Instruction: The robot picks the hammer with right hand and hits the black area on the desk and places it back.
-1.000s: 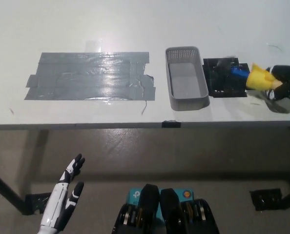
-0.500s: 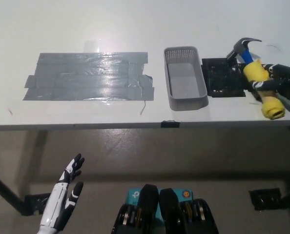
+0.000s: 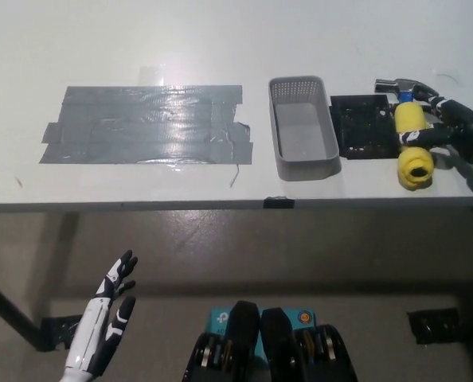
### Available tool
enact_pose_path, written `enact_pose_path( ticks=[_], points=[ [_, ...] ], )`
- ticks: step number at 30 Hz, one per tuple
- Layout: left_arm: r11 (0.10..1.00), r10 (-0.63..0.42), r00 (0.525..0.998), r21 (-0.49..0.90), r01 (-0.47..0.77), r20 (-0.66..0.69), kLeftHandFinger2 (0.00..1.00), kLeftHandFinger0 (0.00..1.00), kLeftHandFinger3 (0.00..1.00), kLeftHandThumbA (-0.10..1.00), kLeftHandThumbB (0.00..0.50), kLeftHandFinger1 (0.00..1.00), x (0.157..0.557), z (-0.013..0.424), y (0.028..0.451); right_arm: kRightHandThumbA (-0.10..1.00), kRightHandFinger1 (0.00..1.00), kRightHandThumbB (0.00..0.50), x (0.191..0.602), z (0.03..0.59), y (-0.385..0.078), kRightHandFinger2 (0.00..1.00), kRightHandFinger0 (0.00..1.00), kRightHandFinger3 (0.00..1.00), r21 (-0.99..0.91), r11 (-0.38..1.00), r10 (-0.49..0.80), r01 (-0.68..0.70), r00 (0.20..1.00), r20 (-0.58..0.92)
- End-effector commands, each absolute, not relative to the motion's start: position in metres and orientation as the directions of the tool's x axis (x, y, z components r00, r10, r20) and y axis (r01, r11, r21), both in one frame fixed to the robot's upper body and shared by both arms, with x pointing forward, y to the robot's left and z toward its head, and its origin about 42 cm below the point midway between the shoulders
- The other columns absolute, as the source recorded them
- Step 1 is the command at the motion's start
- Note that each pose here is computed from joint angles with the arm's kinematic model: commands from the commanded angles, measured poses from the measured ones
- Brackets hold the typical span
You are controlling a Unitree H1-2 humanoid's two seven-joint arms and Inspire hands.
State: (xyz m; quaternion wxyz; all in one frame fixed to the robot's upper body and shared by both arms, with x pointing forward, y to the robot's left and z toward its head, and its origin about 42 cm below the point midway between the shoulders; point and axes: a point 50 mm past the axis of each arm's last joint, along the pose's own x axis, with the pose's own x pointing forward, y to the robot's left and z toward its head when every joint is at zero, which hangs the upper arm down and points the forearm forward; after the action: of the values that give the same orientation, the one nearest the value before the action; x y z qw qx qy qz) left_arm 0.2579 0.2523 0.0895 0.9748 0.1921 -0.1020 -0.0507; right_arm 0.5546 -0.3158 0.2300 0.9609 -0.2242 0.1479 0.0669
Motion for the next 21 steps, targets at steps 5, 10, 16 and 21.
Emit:
enact_pose_path(
  ticks=[5, 10, 16, 21],
  points=[
    [0.922, -0.147, 0.962, 0.384, 0.049, 0.231, 1.0, 0.92, 1.0, 1.0, 0.132, 1.0, 0.259, 0.099, 0.254, 1.0, 1.0, 0.246, 0.557, 0.342, -0.351, 1.0, 1.0, 1.0, -0.695, 0.48, -0.227, 0.535, 0.841, 0.491],
    [0.92, -0.145, 0.962, 0.39, 0.045, 0.233, 1.0, 0.92, 1.0, 1.0, 0.13, 1.0, 0.258, 0.1, 0.253, 1.0, 1.0, 0.242, 0.55, 0.397, -0.367, 1.0, 1.0, 1.0, -0.677, 0.265, -0.216, 0.687, 0.726, 0.652],
    [0.917, -0.147, 0.962, 0.395, 0.046, 0.229, 1.0, 0.92, 1.0, 1.0, 0.13, 1.0, 0.258, 0.1, 0.254, 1.0, 1.0, 0.269, 0.539, 0.436, -0.375, 1.0, 1.0, 1.0, -0.611, 0.054, -0.153, 0.789, 0.612, 0.776],
    [0.919, -0.146, 0.963, 0.391, 0.047, 0.227, 1.0, 0.93, 1.0, 1.0, 0.141, 1.0, 0.259, 0.101, 0.254, 1.0, 1.0, 0.272, 0.522, 0.466, -0.371, 1.0, 1.0, 1.0, -0.498, 0.032, -0.098, 0.867, 0.499, 0.861]
  ],
)
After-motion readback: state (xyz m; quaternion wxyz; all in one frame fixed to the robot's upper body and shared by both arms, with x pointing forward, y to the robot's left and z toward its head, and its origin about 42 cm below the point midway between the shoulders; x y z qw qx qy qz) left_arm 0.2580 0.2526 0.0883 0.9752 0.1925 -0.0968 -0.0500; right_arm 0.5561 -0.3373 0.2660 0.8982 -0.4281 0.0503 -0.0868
